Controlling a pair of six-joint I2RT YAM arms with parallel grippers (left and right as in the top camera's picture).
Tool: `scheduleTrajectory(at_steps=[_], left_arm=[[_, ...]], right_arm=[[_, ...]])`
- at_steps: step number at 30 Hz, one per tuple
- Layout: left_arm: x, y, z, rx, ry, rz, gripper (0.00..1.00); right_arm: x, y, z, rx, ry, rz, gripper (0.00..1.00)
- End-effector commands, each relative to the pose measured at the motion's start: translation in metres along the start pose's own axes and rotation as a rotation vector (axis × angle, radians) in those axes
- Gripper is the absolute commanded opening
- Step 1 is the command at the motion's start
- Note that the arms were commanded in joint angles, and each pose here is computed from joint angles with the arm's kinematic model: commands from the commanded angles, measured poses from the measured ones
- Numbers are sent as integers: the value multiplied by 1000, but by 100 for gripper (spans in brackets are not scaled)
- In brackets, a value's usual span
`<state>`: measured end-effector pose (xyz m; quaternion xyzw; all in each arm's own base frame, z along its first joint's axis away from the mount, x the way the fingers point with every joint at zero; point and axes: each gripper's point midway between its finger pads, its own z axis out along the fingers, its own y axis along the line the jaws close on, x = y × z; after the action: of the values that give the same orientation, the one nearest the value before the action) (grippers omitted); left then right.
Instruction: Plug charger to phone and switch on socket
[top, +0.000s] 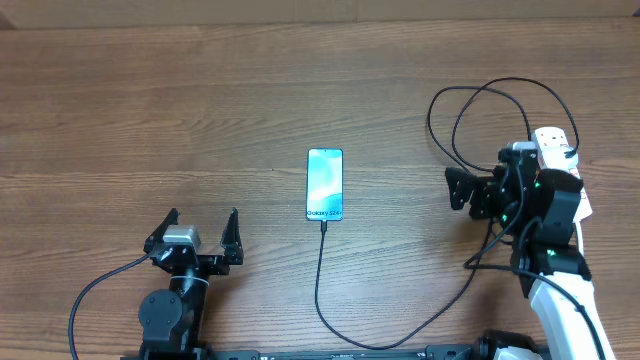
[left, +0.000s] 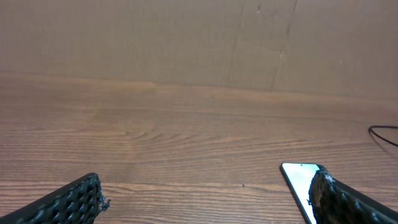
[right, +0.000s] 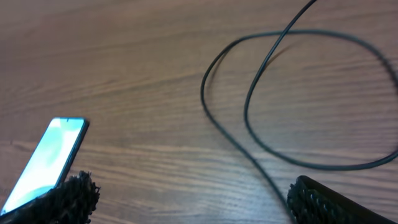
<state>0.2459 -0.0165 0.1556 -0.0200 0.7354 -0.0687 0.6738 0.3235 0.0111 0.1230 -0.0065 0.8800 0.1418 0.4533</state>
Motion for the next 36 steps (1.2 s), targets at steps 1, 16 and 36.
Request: scheduleTrajectory(at_steps=[1, 16, 36], left_arm=[[-1, 3, 0, -15, -8, 15, 99], [-1, 3, 0, -15, -8, 14, 100], [-1, 3, 0, -15, -8, 15, 100]], right_arm=[[14, 8, 0, -44, -1, -18, 100], [112, -7, 1, 29, 96, 8, 100], [134, -8, -11, 66, 53, 31, 100]])
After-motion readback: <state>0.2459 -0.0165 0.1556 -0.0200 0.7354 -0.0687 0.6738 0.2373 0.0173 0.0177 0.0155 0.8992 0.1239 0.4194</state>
